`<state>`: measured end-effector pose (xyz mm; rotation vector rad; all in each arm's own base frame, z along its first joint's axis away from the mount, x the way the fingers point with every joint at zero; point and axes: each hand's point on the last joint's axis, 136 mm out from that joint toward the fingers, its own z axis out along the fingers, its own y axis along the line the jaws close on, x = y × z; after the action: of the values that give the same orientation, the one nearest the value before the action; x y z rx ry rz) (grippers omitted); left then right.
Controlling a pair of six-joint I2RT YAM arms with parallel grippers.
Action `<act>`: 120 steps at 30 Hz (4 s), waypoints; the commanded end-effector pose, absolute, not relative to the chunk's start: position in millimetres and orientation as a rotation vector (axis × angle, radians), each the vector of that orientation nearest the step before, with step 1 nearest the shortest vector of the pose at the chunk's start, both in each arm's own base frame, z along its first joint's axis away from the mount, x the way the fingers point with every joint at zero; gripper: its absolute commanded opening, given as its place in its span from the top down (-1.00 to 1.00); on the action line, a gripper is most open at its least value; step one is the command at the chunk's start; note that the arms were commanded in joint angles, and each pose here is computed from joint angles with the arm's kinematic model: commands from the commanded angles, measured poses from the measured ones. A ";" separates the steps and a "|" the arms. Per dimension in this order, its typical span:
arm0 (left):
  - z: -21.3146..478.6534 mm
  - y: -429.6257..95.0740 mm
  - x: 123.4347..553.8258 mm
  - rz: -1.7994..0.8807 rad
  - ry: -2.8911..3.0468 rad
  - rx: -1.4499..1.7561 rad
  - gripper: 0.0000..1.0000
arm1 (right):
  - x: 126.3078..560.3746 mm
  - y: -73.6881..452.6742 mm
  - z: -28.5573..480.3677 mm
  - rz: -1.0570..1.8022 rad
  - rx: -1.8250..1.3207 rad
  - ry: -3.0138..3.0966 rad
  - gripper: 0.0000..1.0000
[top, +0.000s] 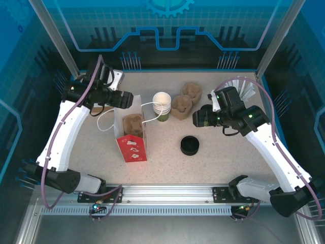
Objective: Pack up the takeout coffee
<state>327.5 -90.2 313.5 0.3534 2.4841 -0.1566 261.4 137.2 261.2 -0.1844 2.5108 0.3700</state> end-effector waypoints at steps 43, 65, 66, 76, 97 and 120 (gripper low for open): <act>344.6 -133.2 314.0 0.285 2.230 0.945 1.00 | 251.6 191.7 321.6 0.622 -0.273 2.270 -0.88; 332.4 -172.5 295.1 -0.159 2.522 0.622 1.00 | 204.5 287.7 373.1 0.851 -0.573 2.184 0.66; 330.6 -173.6 295.4 -0.168 2.521 0.624 1.00 | 205.5 293.6 369.0 0.836 -0.593 2.197 0.70; 324.3 -183.4 294.7 -0.269 2.530 0.613 1.00 | 228.9 350.1 330.8 0.687 -0.838 2.220 0.76; 297.2 -163.8 302.5 -0.596 2.577 0.450 1.00 | 231.4 370.1 234.1 0.462 -1.284 2.289 0.81; 276.9 -150.1 303.1 -0.522 2.621 0.420 1.00 | 253.1 349.6 183.0 0.218 -1.299 2.432 0.81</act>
<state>303.6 -154.6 271.8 0.4374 2.6483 -0.5330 245.6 354.0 190.1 -1.2933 2.4126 0.2875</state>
